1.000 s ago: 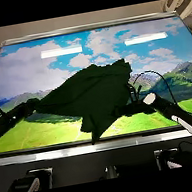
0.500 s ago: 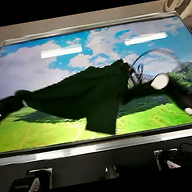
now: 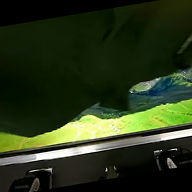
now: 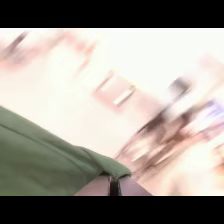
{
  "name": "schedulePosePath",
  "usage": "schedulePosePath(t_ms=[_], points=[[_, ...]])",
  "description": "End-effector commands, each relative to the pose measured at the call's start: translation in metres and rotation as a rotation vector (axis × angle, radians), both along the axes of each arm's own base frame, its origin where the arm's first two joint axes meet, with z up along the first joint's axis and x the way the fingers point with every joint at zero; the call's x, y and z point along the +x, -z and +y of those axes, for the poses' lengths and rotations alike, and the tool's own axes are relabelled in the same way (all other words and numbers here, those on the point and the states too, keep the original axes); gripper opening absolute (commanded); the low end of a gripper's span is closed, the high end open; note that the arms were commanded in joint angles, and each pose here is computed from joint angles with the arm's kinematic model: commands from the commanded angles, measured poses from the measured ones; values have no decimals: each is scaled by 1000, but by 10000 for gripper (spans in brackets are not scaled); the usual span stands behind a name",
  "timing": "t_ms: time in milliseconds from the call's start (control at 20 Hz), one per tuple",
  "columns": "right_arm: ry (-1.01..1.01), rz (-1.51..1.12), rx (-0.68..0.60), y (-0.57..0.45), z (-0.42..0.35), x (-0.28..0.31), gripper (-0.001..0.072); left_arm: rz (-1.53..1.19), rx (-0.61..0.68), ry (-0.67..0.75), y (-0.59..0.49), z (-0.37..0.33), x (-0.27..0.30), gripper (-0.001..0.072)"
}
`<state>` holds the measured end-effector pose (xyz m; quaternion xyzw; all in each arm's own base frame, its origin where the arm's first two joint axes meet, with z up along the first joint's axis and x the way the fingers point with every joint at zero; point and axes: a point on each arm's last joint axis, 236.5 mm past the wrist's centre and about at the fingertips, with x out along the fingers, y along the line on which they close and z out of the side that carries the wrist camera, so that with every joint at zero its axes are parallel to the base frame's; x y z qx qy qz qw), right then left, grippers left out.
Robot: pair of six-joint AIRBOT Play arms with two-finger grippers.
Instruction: Fold the shirts.
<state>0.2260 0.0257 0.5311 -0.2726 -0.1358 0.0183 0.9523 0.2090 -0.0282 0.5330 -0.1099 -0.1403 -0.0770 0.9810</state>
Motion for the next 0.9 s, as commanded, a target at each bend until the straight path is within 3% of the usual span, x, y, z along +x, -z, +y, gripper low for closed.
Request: schedulePosePath(t_ms=[0,250,600,700,850], points=[[106,-112,-13,-31,-23,-48,26,-92,-10,-9,-29,3,-34,28],[125,107,-39,18,-27,4,26,-5,36,-19,-9,2,-5,27],[162,725,-104,197,-39,166,26,566,47,21,186,-7,153,28],[156,796,-71,244,-37,223,26,675,38,26,238,-8,195,29],[137,945,83,337,-25,288,26,855,45,24,326,-8,251,29]])
